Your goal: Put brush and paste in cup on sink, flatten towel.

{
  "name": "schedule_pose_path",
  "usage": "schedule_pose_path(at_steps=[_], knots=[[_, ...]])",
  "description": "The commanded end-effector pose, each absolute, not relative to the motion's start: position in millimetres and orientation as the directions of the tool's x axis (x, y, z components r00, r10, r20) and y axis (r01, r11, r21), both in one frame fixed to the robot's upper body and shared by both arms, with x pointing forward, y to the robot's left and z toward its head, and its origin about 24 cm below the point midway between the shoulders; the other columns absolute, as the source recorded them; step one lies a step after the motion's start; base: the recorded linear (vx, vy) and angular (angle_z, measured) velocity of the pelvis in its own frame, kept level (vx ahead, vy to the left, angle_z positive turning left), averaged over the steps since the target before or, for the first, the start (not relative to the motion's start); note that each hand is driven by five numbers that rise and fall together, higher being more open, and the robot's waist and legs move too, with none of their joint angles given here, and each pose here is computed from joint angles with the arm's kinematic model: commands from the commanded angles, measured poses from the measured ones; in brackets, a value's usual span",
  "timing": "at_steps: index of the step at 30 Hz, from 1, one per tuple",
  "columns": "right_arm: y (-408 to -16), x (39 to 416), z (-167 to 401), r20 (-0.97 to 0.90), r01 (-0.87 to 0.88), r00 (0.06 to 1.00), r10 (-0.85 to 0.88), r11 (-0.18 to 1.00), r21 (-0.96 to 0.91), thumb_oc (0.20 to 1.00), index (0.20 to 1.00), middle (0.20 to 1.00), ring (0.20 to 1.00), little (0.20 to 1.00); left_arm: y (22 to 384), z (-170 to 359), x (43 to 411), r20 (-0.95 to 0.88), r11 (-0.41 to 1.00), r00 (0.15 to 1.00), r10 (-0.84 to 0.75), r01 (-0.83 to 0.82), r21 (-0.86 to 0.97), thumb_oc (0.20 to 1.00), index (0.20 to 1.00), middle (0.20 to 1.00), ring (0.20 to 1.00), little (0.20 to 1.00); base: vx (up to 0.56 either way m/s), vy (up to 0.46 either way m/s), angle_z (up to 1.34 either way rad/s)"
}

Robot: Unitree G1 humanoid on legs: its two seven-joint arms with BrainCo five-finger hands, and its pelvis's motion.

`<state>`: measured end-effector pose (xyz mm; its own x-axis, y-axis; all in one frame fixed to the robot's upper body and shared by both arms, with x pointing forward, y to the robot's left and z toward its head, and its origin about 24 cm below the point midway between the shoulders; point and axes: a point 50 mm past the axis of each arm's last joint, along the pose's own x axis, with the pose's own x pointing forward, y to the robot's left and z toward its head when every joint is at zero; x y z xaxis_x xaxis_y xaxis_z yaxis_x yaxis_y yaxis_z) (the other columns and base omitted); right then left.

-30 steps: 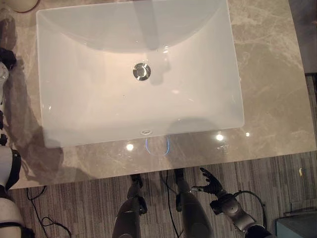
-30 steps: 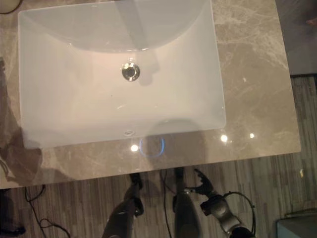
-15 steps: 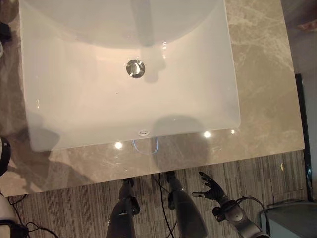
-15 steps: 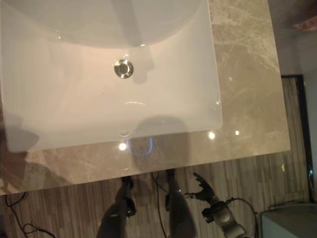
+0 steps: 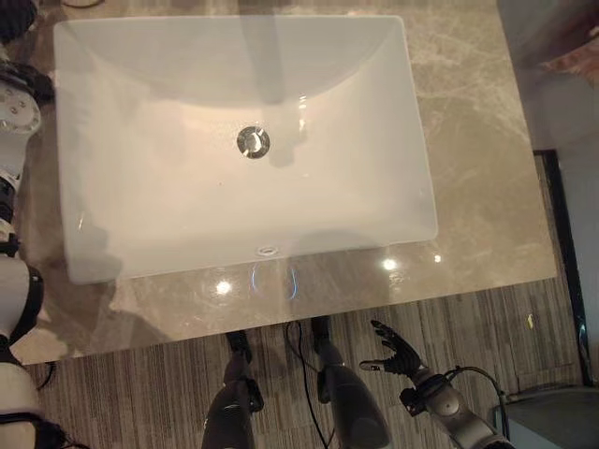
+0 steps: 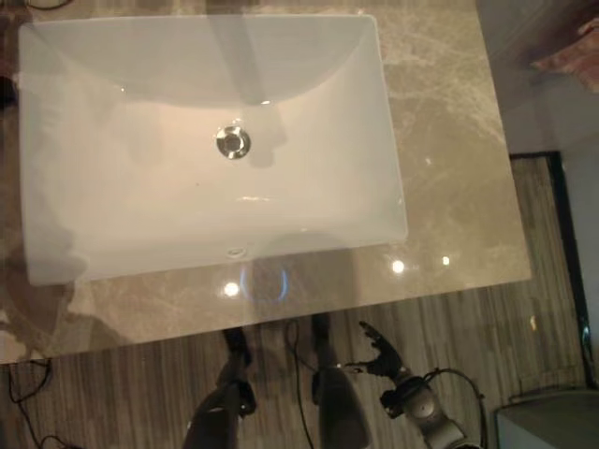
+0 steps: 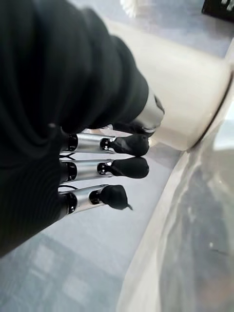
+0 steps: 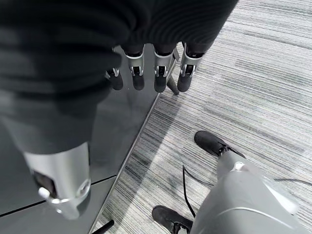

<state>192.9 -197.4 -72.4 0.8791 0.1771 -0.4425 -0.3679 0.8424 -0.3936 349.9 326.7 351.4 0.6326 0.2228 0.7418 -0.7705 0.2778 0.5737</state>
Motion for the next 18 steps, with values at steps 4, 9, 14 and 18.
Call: schedule_pose_path(at_steps=[4,9,14,18], knots=[[-211,188,-76,-0.46,-0.355,0.878,0.135,0.828,-0.433,1.0,1.0,1.0,1.0,1.0,341,311,342,0.732,0.31,0.632,0.255,-0.77,0.557,0.2,0.2,0.2,0.2,0.2,0.02,-0.071,0.07],[-212,181,-90,-0.521,-0.349,0.849,0.088,0.833,-0.429,1.0,1.0,1.0,1.0,1.0,368,266,290,0.769,0.454,0.542,0.338,-0.81,0.371,0.2,0.2,0.2,0.2,0.2,0.0,-0.067,0.13],[-212,178,-93,-0.538,-0.359,0.839,0.084,0.829,-0.43,1.0,1.0,1.0,1.0,1.0,394,231,235,0.754,0.433,0.497,0.43,-0.846,0.311,0.2,0.2,0.2,0.2,0.2,-0.03,-0.125,0.17],[-217,178,-91,-0.541,-0.36,0.838,0.077,0.822,-0.441,1.0,1.0,1.0,1.0,1.0,408,198,201,0.703,0.392,0.493,0.513,-0.863,0.32,0.2,0.2,0.2,0.2,0.2,-0.05,-0.125,0.28]])
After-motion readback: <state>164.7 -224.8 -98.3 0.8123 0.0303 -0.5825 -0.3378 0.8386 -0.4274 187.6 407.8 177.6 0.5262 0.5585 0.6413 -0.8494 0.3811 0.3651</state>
